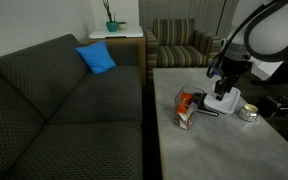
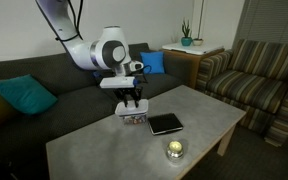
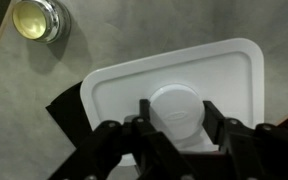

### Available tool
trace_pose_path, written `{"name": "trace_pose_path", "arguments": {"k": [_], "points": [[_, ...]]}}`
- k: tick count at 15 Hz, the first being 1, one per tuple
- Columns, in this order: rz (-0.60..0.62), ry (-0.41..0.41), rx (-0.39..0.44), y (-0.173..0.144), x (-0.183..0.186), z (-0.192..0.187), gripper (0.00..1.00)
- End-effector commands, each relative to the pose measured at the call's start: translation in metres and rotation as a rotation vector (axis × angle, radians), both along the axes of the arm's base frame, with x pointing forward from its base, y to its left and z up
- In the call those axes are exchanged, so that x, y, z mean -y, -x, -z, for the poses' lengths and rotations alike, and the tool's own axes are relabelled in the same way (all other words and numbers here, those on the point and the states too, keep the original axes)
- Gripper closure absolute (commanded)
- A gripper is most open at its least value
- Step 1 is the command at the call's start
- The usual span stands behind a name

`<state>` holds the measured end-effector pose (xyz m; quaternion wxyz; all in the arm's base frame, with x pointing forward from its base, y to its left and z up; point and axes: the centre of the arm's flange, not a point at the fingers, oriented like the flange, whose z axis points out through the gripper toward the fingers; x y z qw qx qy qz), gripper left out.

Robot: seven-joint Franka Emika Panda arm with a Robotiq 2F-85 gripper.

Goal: Place the white lid on top of the clear food container

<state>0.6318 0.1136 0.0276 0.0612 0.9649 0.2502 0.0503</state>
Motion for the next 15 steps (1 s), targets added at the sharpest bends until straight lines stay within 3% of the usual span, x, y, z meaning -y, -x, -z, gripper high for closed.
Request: {"name": "trace_pose_path", "arguments": {"k": [1, 9, 15], "points": [[-0.06, -0.006, 0.055, -0.012, 0.013, -0.036, 0.71], [-0.228, -0.115, 0.149, -0.085, 0.008, -0.074, 0.71], [-0.36, -0.191, 0.121, -0.113, -0.038, -0.066, 0.71]]}}
